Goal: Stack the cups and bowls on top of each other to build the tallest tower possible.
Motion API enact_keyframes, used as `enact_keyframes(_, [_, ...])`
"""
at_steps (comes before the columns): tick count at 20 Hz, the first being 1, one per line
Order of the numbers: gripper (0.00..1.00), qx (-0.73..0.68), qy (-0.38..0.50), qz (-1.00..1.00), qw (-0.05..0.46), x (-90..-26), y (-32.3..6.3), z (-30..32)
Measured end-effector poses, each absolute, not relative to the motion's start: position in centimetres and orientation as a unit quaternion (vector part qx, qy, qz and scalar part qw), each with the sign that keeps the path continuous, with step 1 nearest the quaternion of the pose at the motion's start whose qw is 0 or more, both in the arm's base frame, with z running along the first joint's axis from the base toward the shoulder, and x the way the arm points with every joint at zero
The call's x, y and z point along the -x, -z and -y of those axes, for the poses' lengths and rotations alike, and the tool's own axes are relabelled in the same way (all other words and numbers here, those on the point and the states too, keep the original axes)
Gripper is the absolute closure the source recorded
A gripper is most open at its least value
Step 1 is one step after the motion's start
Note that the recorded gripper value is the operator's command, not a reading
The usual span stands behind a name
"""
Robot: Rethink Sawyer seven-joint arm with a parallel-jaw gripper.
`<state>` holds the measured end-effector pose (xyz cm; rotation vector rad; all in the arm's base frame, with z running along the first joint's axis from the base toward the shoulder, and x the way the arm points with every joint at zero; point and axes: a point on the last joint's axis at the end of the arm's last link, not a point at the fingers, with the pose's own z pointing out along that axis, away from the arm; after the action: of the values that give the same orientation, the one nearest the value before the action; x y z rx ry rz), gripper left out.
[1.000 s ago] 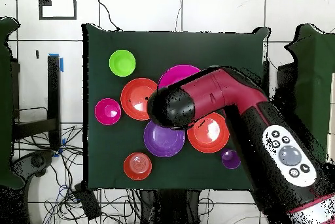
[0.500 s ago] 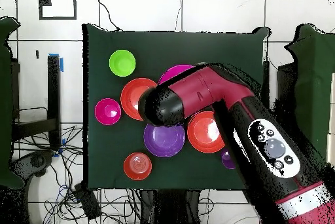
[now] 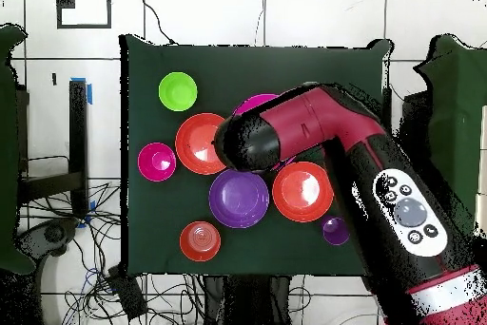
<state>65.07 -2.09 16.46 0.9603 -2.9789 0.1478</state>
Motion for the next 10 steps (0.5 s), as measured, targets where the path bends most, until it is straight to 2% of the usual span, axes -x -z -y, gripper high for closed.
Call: enact_keyframes(10, [0.0, -0.224, 0.01, 0.975, 0.007, -65.2, -18.8, 6.4])
